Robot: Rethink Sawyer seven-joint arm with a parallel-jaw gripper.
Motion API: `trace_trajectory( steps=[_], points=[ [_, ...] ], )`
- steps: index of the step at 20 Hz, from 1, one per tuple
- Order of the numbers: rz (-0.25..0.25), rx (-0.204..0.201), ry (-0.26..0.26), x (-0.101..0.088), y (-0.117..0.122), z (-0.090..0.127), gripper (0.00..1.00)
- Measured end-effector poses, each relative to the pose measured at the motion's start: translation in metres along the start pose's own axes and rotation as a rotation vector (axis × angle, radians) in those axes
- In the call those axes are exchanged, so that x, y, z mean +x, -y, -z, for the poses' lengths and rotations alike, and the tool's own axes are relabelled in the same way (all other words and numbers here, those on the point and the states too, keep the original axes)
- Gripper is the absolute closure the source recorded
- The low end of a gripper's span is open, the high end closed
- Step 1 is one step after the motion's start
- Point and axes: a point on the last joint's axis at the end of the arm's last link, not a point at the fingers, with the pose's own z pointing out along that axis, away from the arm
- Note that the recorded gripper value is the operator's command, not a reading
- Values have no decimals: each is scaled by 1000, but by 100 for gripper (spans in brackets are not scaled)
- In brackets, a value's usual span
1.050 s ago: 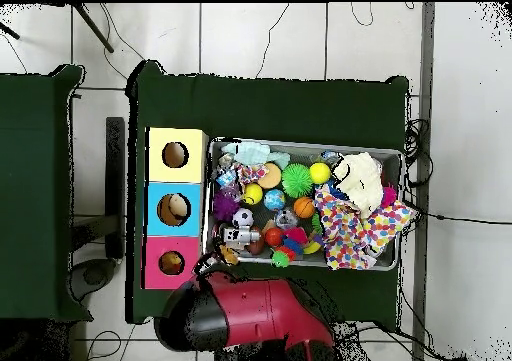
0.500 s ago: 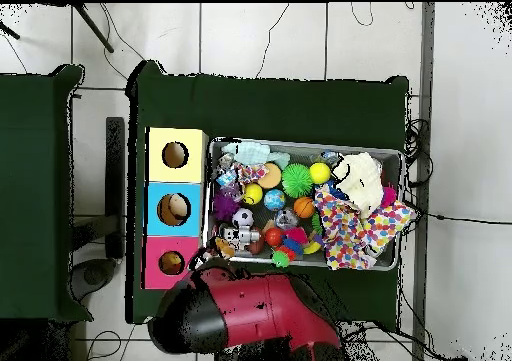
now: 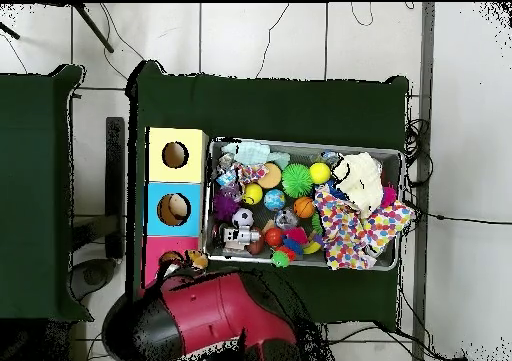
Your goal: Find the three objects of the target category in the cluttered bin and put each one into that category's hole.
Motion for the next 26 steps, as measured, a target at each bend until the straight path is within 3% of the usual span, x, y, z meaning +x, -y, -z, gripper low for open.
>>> trace_trajectory(
  steps=[10, 16, 26],
  points=[
    [86, -7, -17, 20, -38, -11, 100],
    [116, -13, -31, 21, -58, -24, 100],
    [135, 7, -69, 19, -63, -57, 100]
  ],
)
